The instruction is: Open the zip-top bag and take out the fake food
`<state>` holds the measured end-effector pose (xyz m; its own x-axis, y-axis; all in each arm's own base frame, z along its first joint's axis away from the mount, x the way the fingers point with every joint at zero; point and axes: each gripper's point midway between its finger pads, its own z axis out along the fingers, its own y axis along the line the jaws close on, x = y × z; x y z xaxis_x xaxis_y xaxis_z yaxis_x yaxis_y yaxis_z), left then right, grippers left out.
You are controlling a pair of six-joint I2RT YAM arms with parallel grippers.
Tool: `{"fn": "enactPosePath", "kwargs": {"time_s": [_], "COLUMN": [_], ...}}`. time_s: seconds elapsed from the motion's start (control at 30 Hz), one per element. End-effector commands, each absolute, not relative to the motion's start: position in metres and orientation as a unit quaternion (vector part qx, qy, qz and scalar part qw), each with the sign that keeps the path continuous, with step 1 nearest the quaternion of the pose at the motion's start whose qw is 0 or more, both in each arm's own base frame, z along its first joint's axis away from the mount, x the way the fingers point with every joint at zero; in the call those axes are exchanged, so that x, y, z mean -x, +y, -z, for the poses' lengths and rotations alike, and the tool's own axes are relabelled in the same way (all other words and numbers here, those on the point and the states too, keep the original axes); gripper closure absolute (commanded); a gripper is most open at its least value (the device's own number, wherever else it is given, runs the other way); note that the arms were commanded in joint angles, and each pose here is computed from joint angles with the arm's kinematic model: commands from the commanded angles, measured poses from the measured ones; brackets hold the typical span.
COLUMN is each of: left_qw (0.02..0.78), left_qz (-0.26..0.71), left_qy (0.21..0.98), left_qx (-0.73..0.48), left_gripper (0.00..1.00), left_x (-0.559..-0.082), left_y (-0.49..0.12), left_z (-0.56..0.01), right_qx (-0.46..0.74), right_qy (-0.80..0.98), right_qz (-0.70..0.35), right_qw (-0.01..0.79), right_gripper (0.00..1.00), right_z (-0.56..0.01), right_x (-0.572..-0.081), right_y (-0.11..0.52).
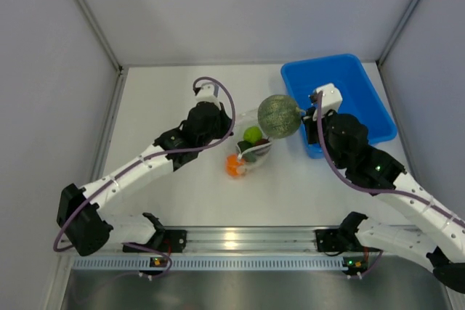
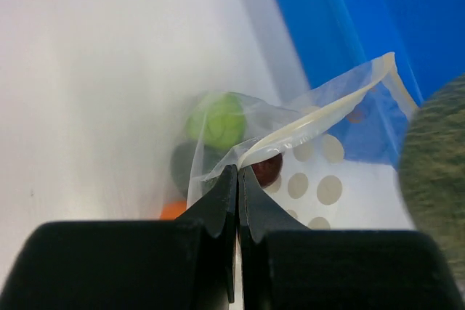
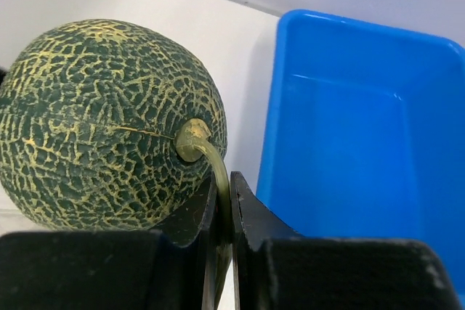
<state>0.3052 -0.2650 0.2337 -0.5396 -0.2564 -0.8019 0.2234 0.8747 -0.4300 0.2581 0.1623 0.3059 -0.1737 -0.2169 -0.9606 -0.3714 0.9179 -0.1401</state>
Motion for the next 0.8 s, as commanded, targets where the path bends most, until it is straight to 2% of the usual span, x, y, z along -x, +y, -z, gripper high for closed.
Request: {"fn": "enactPosePath", "kwargs": {"time_s": [0.0, 0.17, 0.43, 0.77], "left_qw": [0.486, 0.491, 0.490, 0.498], "left_qz": [0.215, 0.197, 0.199, 0.245], "left_qy": [0.844, 0.841, 0.837, 0.826], "left_qx": [0.072, 0.114, 0.140, 0.101], "left_gripper": [1.00, 1.00, 1.00, 1.00], "left_x": [-0.314, -0.324, -0.326, -0.314], "left_y": [-0.230, -0.193, -0.149, -0.155], "left_z": [-0.231, -0.226, -0.233, -0.283], "right_qx": [0.038, -0.018, -0.069, -0.029], "right_qy": [0.734, 0.758, 0.802, 0.836], "right_qz": [-0.101, -0.032, 0.138, 0.277], "right_qw": [0.670, 0.651, 0.578, 0.473], "right_gripper": [1.00, 1.00, 1.00, 1.00], "right_z": [-0.362, -0.360, -0.322, -0.254], "right_x": [-0.270, -0.301, -0.373, -0.460], "right_y": [0.136, 0.096, 0.021, -0.012]}}
